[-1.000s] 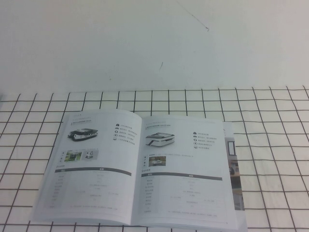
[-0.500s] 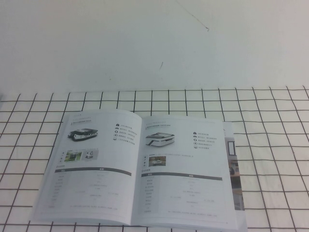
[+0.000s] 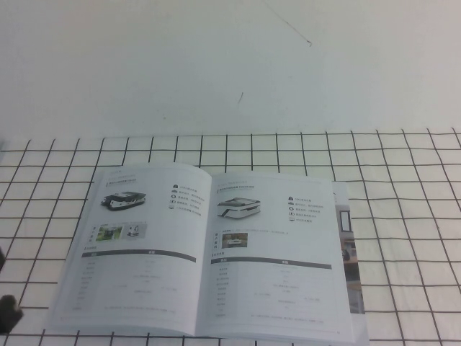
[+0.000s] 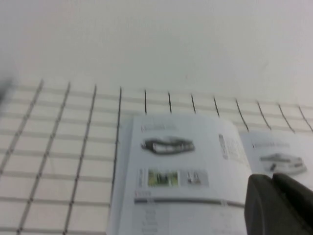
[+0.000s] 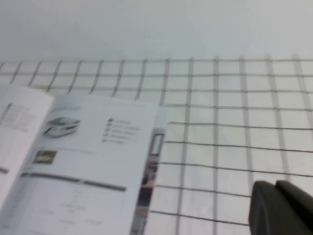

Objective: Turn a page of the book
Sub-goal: Open the closed book

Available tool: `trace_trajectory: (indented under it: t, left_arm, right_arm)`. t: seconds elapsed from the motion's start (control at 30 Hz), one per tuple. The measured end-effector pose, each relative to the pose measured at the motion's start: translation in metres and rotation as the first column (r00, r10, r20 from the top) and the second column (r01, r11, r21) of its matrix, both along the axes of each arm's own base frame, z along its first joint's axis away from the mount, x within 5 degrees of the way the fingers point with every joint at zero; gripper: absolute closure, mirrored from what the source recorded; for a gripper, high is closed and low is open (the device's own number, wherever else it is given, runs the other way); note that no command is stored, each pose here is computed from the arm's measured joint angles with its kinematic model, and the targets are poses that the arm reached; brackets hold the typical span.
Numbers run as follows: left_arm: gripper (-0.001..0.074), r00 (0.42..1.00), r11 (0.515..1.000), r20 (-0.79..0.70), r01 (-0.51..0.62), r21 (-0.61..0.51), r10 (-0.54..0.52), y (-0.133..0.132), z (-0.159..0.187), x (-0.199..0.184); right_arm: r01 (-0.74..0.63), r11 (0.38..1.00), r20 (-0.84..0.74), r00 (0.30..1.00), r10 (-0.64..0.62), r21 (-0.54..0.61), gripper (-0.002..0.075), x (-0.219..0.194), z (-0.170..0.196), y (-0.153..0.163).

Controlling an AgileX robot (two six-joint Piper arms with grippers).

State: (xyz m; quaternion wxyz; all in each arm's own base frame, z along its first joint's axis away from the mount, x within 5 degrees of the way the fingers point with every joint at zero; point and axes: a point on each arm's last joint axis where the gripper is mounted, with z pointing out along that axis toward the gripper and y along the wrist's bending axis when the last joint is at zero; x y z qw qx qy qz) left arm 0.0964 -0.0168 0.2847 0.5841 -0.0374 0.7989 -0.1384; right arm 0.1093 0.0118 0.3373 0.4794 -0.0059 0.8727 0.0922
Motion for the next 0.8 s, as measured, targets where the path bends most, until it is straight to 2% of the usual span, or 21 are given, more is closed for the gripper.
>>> trace_trajectory:
  t: [0.1, 0.2, 0.37, 0.47, 0.57, 0.8]
  left_arm:
    - [0.0737, 0.987, 0.998, -0.153, 0.045, -0.041, -0.051, -0.007, -0.013, 0.020]
    - [0.0737, 0.946, 0.988, -0.287, 0.139, -0.073, -0.154, -0.018, -0.022, 0.044]
    - [0.0737, 0.879, 0.944, -0.349, 0.279, -0.173, -0.324, -0.036, -0.029, 0.090]
    - [0.0737, 0.865, 0.931, -0.362, 0.272, -0.242, -0.347, -0.041, -0.037, 0.125]
    - [0.0737, 0.841, 0.933, -0.427, 0.230, -0.275, -0.333, -0.043, -0.059, 0.155]
    - [0.0737, 0.754, 0.928, -0.552, 0.212, -0.307, -0.355, -0.066, -0.108, 0.191]
  right_arm:
    - [-0.143, 0.989, -0.065, 0.987, 0.146, 0.041, 0.0725, 0.028, -0.011, 0.009]
    - [-0.233, 0.969, -0.116, 0.963, 0.241, 0.078, 0.0725, 0.055, -0.025, 0.013]
    - [-0.294, 0.947, -0.270, 0.908, 0.320, 0.131, 0.0725, 0.101, -0.068, 0.013]
    - [-0.318, 0.930, -0.346, 0.865, 0.364, 0.183, 0.0725, 0.122, -0.098, 0.019]
    - [-0.375, 0.905, -0.366, 0.828, 0.425, 0.202, 0.0725, 0.135, -0.118, 0.037]
    - [-0.434, 0.878, -0.384, 0.790, 0.478, 0.202, 0.0725, 0.156, -0.147, 0.088]
